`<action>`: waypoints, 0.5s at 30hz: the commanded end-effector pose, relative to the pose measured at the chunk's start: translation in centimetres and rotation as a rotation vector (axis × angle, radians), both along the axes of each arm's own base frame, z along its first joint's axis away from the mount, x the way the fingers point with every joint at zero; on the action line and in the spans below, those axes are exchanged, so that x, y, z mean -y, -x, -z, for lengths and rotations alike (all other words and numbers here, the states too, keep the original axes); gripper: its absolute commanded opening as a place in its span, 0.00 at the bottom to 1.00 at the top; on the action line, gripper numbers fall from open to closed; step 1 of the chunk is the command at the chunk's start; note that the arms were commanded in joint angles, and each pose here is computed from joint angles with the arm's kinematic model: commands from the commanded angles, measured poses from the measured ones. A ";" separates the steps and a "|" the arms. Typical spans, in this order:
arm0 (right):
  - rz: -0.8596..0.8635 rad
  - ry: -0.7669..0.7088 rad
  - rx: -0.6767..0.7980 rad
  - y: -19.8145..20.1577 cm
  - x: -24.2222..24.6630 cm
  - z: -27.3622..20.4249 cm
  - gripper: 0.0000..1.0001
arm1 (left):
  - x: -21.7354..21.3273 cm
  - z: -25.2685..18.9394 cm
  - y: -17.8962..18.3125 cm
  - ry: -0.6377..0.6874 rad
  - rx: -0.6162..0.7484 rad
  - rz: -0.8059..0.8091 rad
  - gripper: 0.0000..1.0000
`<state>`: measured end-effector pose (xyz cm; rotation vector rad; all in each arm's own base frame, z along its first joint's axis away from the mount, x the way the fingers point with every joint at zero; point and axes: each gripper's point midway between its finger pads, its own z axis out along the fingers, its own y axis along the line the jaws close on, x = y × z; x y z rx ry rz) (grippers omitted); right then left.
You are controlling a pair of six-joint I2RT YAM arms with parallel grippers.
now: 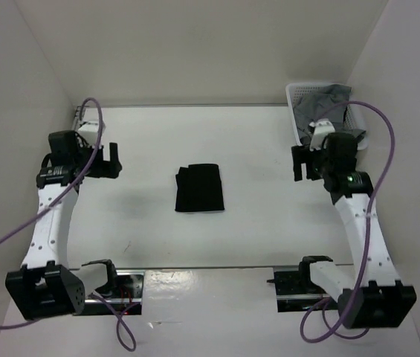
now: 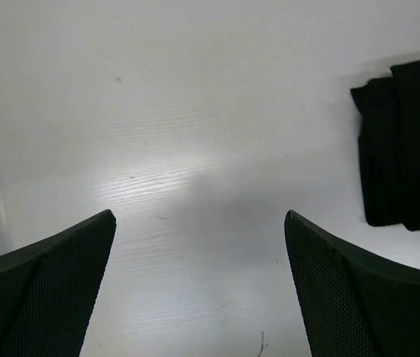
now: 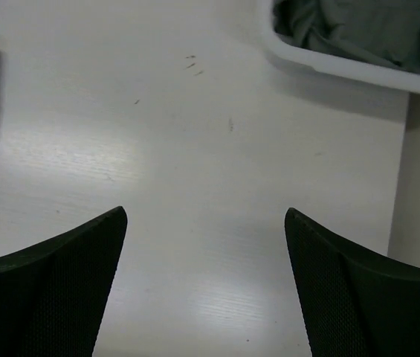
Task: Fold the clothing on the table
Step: Fold the skirt
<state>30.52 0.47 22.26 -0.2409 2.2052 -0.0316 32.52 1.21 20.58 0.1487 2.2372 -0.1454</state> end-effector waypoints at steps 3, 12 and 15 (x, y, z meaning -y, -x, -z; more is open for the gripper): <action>0.219 -0.042 0.145 1.4 4.4 -1.0 0.94 | -4.2 0.9 2.9 -0.020 0.002 -0.191 1.00; 0.473 0.003 0.225 2.9 10.6 -1.7 0.99 | -9.1 -0.1 3.6 -0.042 0.080 -0.322 1.00; 0.450 0.005 0.203 2.7 10.4 -1.0 0.99 | -9.0 0.3 3.7 -0.039 0.071 -0.322 1.00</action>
